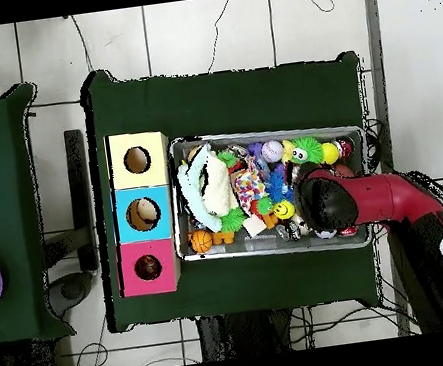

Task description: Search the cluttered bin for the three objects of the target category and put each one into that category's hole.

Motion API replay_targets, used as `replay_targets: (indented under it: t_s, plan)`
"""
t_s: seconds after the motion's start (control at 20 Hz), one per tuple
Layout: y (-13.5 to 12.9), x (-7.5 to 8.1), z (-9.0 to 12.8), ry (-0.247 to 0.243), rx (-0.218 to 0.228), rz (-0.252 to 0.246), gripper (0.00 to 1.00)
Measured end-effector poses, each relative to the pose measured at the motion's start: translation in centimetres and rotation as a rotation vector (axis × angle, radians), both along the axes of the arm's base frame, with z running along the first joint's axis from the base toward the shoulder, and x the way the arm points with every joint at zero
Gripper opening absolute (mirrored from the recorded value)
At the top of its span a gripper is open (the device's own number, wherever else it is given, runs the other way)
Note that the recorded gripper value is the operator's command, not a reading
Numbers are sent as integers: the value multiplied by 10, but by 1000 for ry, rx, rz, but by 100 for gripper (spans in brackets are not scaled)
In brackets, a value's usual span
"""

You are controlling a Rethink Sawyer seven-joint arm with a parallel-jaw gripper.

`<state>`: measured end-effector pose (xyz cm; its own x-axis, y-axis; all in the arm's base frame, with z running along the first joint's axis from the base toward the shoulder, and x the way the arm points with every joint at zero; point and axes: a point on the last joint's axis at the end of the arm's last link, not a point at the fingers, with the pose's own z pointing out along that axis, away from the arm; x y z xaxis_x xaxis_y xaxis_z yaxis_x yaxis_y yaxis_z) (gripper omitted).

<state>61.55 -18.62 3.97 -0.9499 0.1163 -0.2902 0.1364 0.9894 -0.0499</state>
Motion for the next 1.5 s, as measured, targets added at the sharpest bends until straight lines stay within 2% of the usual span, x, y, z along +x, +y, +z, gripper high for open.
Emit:
replay_targets:
  t_s: [0.35,0.7,0.8,0.95,1.2,1.5]
  plan:
    - [-7,9,-6,-22,-15,11,100]
    - [-18,30,-16,-110,-47,39,100]
    - [-25,40,-21,-147,-71,53,100]
    - [-30,47,-26,-175,-82,59,100]
    - [-34,54,-36,-195,-78,53,100]
    - [-36,56,-43,-193,-73,44,100]
